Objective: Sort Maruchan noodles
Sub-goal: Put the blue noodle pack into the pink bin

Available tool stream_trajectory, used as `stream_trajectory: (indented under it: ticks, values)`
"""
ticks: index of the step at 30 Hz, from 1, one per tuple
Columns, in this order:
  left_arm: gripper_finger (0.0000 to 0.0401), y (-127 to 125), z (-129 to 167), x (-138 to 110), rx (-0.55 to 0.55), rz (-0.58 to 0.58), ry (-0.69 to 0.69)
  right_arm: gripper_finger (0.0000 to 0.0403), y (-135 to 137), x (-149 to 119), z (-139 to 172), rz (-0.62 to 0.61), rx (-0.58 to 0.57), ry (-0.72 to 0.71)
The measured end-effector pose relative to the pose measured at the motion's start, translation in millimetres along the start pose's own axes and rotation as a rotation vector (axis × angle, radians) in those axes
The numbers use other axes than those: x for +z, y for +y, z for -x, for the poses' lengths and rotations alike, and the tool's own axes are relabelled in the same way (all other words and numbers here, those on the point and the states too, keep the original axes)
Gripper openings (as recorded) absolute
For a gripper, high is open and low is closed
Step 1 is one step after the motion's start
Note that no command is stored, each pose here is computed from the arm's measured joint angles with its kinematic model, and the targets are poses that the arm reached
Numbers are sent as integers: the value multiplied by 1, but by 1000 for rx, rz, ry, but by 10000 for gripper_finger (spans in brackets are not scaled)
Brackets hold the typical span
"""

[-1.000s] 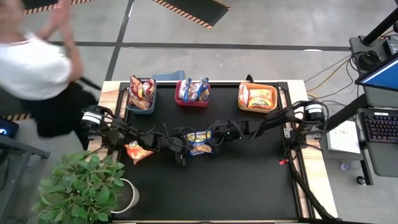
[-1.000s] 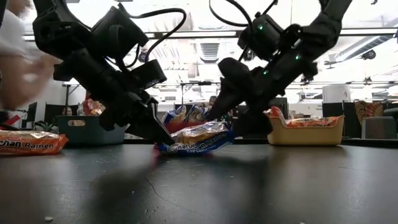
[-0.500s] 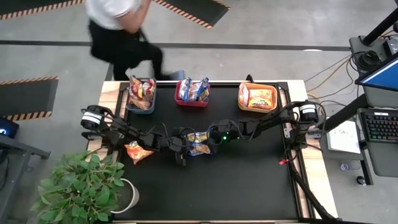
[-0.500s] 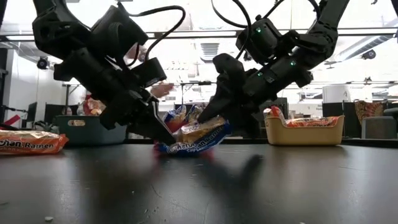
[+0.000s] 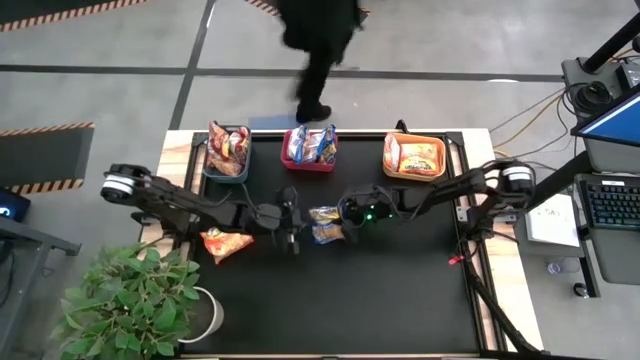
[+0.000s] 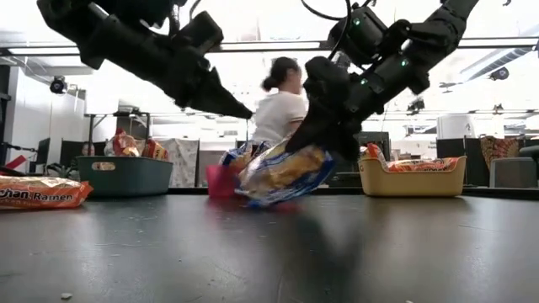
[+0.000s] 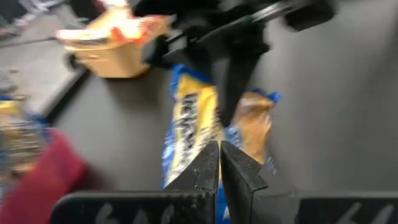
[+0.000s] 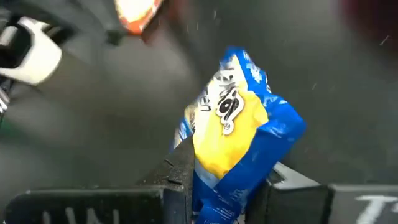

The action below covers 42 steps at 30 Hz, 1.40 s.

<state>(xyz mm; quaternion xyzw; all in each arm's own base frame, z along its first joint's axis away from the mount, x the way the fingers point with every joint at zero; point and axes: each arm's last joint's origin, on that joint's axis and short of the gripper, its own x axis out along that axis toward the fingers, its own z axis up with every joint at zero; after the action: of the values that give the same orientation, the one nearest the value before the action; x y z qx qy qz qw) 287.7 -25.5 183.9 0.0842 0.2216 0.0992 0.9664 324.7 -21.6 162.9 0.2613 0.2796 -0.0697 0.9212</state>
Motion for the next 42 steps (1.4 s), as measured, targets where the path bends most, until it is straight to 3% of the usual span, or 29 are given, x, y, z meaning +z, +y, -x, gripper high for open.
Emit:
stream_trajectory:
  ticks: [7,14,17,21,31,42]
  values:
    - [0,42,2,7,199,-5,-12,74,-9,27,36,89,-92,-86]
    - [0,108,-5,-6,400,14,51,74,-23,57,71,141,-134,-236]
    - [0,137,-4,-10,407,57,15,74,-35,69,85,136,-172,-308]
    - [0,163,-5,-16,337,106,-51,74,-52,83,96,101,-211,-403]
    - [0,167,-14,-35,290,118,23,74,-52,85,97,94,-194,-428]
    - [0,176,-31,-52,360,127,118,74,-45,87,96,76,-183,-468]
